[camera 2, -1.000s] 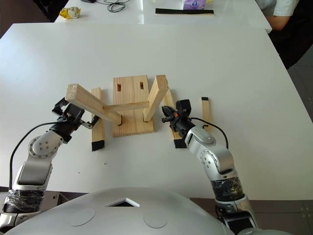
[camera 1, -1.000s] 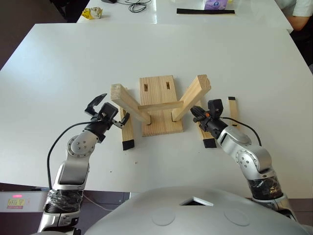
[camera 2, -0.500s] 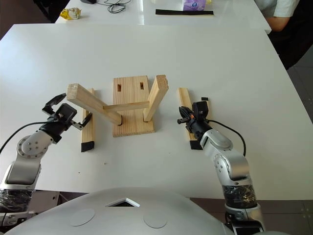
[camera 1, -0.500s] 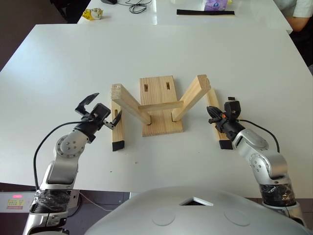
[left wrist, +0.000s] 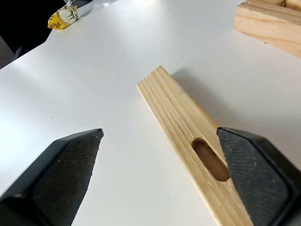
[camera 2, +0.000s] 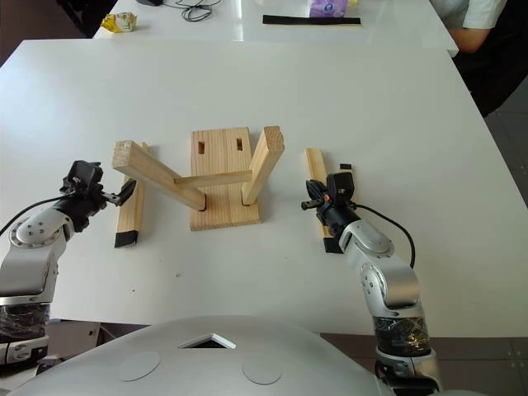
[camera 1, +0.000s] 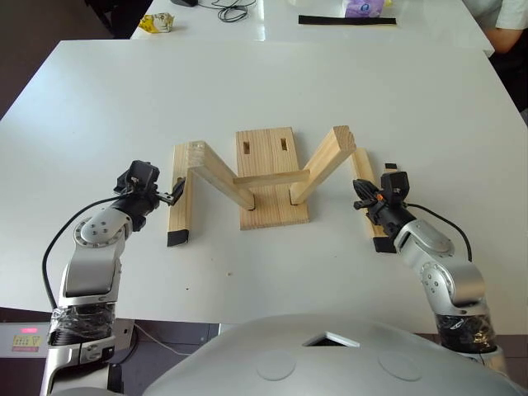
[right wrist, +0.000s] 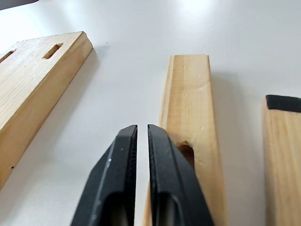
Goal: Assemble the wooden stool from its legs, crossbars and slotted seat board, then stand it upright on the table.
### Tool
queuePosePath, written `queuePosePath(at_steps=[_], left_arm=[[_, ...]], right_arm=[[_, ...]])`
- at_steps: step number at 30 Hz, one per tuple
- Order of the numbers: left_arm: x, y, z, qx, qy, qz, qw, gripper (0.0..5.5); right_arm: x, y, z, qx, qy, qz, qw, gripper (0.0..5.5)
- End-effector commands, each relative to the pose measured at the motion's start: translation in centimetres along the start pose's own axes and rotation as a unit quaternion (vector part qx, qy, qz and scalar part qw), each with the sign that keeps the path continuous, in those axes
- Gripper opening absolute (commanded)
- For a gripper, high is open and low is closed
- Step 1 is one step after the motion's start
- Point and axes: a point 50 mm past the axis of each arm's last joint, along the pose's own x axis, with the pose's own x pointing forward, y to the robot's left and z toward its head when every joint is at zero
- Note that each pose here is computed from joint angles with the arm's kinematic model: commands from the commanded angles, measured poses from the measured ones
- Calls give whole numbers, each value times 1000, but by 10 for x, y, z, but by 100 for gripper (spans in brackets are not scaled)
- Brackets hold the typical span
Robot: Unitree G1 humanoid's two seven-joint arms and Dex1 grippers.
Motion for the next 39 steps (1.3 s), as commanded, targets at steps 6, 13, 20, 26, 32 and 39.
queuePosePath(at_steps=[6, 13, 20, 26, 32, 39], left_arm=[[12, 4, 45, 23, -63, -12, 998, 334], [34, -16, 82, 66, -132, -51, 988, 334], [66, -58, 67, 145, -166, -143, 965, 334], [80, -82, 50, 193, -183, -200, 943, 334], [85, -87, 35, 239, -177, -238, 925, 334], [74, -82, 12, 281, -160, -269, 907, 334]], right_arm=[[-4, 6, -6, 1, 23, 7, 1000, 40], [-40, 36, 16, -36, 32, 206, 977, 40], [-43, 52, 30, -56, 38, 315, 947, 40], [-30, 76, 22, -50, 54, 369, 927, 40], [-6, 86, 17, -55, 50, 353, 933, 40], [3, 63, -5, -77, 80, 272, 956, 40]])
